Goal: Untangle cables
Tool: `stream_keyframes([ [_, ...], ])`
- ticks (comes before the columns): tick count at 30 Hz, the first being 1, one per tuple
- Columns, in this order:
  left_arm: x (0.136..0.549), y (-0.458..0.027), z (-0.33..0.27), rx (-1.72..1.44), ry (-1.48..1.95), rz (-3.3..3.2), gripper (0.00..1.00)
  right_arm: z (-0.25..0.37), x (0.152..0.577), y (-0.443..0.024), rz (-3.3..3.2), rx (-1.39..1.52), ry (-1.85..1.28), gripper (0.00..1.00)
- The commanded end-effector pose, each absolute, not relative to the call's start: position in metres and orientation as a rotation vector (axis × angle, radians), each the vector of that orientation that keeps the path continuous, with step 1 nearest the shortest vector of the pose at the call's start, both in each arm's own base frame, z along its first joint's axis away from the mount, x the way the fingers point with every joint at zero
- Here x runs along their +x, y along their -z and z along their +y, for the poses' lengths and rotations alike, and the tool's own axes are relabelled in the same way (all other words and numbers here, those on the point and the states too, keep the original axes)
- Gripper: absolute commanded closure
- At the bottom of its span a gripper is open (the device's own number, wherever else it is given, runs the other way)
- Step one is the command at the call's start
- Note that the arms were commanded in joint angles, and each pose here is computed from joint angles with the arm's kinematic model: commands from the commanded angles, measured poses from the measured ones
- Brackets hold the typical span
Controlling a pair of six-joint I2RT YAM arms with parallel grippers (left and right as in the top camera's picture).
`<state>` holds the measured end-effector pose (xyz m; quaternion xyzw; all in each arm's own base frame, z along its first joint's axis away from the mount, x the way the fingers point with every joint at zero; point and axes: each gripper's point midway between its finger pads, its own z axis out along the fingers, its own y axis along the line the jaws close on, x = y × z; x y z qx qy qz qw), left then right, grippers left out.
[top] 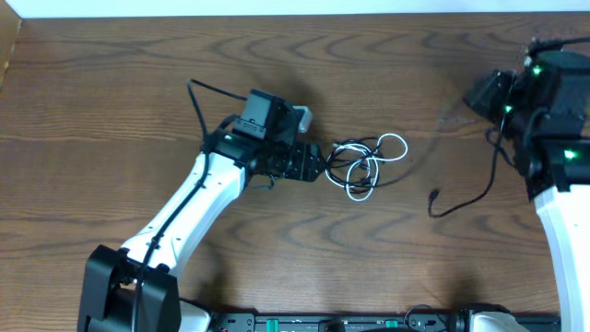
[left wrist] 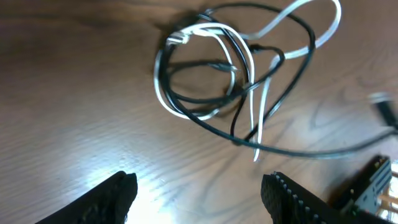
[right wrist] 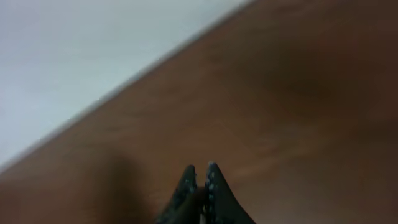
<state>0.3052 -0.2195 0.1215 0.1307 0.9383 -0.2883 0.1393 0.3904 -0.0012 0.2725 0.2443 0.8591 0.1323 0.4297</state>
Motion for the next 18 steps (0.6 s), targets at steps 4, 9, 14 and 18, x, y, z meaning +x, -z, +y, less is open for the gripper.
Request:
stream_keyframes([
  [4,0.293,-0.122,-0.236,0.479,0.857,2.706,0.31,-0.130,0.338,-0.245,2.157,0.852,0.571,0.99],
  [9,0.291,-0.123,-0.240,0.497,0.861,2.700,0.31,-0.172,0.309,-0.219,2.204,1.071,0.622,0.99],
  [14,0.297,-0.125,-0.242,0.498,0.854,2.671,0.30,-0.207,0.309,-0.224,2.133,1.214,0.392,0.99],
  [18,0.296,-0.124,-0.241,0.495,0.849,2.680,0.30,-0.238,0.319,-0.291,1.924,1.237,0.124,0.99],
])
